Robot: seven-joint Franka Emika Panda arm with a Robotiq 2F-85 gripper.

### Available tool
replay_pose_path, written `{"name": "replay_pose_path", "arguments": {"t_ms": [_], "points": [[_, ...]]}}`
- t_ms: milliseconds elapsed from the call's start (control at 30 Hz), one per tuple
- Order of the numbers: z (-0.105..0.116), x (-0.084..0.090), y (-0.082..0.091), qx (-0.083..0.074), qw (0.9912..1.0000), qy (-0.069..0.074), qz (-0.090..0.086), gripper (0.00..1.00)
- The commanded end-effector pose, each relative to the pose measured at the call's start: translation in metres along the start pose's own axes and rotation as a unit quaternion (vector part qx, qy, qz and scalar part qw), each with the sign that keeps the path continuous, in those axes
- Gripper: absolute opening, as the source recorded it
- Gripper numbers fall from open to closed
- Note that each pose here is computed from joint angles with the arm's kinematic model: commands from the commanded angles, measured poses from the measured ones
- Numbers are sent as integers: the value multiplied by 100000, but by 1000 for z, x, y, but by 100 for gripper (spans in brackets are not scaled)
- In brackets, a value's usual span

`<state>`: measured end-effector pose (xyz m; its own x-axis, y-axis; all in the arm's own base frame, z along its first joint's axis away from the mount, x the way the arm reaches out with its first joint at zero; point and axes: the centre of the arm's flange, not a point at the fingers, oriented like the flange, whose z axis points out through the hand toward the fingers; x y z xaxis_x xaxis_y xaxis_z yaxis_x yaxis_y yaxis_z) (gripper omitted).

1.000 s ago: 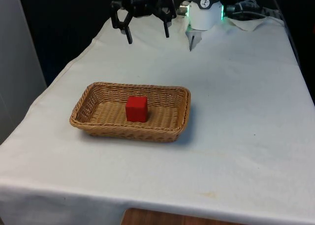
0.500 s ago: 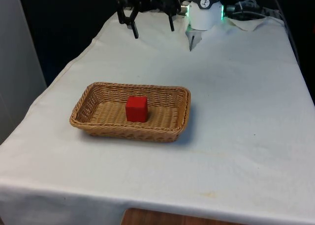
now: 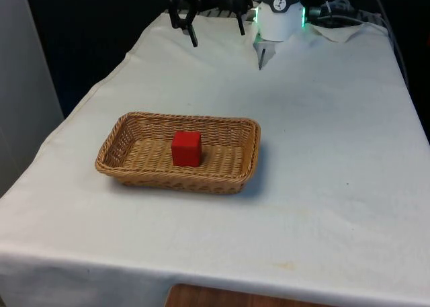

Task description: Pick up the cube and place it into the basket.

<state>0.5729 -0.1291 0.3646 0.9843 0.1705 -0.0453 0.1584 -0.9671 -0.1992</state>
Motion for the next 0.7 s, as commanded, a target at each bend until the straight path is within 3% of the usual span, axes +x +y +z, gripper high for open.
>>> {"name": "replay_pose_path", "arguments": {"t_ms": [0,333,600,633,667], "points": [[1,-2,0,158,100000,-107,-195,100],[9,-12,-4,1213,99951,-815,-2773,100],[17,-17,-8,2037,99795,-1429,-5901,100],[16,-15,-6,1858,99822,-1514,-5459,100],[18,-17,-9,2096,99770,-1517,-6272,100]]}}
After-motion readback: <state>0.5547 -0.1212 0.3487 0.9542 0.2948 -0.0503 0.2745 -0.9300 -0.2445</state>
